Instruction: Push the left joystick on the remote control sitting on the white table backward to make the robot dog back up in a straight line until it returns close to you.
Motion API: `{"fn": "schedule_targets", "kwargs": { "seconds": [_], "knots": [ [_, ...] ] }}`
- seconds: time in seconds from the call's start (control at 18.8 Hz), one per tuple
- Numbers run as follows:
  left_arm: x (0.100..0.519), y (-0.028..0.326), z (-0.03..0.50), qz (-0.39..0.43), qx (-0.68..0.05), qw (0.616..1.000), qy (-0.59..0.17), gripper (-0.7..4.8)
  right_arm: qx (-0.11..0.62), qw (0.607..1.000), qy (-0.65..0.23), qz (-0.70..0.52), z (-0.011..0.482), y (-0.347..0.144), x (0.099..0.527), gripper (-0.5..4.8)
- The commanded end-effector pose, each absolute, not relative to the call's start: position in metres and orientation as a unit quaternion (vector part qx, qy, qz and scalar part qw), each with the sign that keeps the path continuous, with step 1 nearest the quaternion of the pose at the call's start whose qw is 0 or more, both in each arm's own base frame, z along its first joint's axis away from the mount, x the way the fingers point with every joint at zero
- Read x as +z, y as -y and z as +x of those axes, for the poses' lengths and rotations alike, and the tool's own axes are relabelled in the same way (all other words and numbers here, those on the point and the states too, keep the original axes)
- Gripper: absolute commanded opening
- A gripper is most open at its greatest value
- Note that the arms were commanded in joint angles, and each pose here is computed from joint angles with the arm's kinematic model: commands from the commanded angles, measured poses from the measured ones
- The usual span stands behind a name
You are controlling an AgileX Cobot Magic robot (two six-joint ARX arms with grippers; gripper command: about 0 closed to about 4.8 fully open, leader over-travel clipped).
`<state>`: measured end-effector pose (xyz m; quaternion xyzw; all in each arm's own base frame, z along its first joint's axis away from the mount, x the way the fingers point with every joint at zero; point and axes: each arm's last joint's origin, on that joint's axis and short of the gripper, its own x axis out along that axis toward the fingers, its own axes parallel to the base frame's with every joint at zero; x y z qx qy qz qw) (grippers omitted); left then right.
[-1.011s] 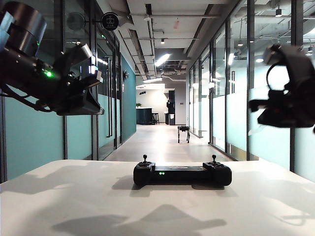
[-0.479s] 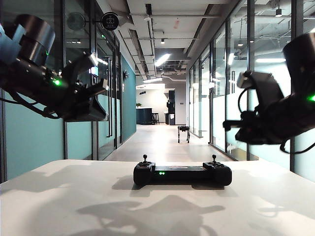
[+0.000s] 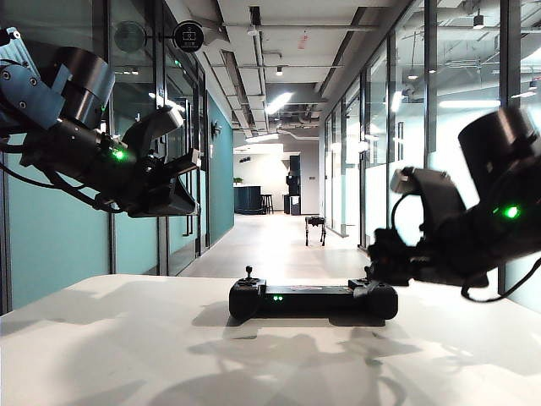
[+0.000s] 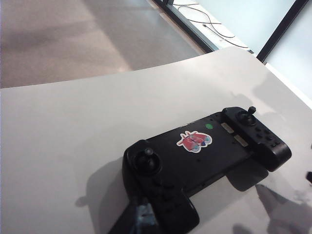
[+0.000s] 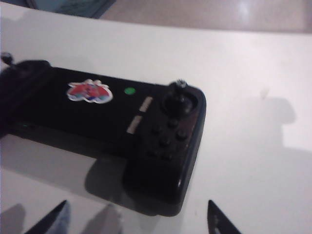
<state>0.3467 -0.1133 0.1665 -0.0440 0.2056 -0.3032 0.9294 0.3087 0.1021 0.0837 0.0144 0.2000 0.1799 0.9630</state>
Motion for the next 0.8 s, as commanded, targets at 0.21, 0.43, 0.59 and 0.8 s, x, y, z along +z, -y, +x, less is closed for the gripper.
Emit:
{"fn": "schedule_targets", "kwargs": {
  "seconds": [0.21, 0.43, 0.59, 0.8],
  "knots": [
    [0.169, 0.115, 0.348, -0.044, -0.308, 0.929, -0.199, -0.05, 0.175, 0.963, -0.203, 0.027, 0.323, -0.107, 0.074, 3.38],
    [0.169, 0.115, 0.347, -0.045, -0.317, 0.926, -0.199, -0.05, 0.172, 0.964, -0.203, 0.026, 0.336, -0.11, 0.067, 3.38],
    [0.169, 0.115, 0.347, -0.045, -0.317, 0.926, -0.199, -0.05, 0.171, 0.963, -0.206, 0.026, 0.342, -0.112, 0.066, 3.38],
    [0.169, 0.115, 0.347, -0.045, -0.317, 0.926, -0.199, -0.05, 0.171, 0.961, -0.216, 0.025, 0.353, -0.115, 0.06, 3.38]
  ]
}}
